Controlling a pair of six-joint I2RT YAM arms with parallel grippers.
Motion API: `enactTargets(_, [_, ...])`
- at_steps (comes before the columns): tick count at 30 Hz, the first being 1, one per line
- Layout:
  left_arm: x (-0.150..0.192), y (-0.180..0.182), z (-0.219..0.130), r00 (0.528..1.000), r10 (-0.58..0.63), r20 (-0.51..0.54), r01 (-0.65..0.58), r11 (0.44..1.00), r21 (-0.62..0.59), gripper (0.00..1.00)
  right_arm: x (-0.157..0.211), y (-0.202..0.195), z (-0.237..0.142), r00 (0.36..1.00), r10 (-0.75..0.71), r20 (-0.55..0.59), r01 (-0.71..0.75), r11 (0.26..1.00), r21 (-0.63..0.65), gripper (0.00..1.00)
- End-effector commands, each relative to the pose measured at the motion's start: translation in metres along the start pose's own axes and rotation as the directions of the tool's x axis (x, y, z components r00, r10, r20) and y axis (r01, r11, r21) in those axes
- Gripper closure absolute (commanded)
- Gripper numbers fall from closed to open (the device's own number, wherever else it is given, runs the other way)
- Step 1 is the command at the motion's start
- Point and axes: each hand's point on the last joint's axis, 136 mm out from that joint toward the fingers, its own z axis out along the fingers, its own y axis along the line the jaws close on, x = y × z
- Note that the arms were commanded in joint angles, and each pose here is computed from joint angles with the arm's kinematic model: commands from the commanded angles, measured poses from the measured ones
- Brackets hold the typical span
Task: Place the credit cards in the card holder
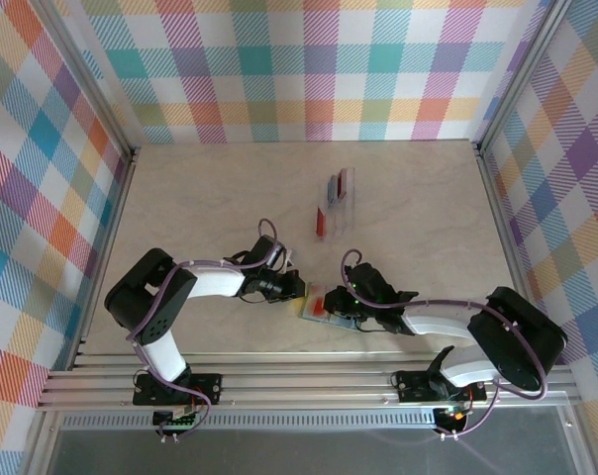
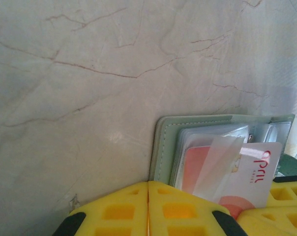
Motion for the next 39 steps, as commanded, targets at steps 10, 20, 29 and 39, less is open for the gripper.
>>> enactTargets(10, [0.027,0.041,0.002,0.998,-0.061,-0.034,0.055,0.986,-0.159,0.91,0.01,-0.008,0.004,1.0,-0.003,-0.006,0.004,0.998,0.069,1.0])
enactTargets(20, [0.028,0.039,0.001,0.998,-0.058,-0.032,0.052,0.986,-0.158,0.91,0.011,-0.005,0.005,1.0,-0.012,-0.005,0.013,0.998,0.069,1.0])
enactTargets(29, [0.028,0.038,0.002,0.998,-0.056,-0.036,0.05,0.987,-0.151,0.91,0.014,-0.006,0.008,1.0,-0.022,-0.017,0.023,0.997,0.079,0.91])
enactTargets(39, [0.028,0.039,0.003,0.998,-0.056,-0.036,0.05,0.986,-0.157,0.91,0.014,-0.011,-0.001,0.999,-0.039,-0.025,0.042,0.989,0.142,0.62])
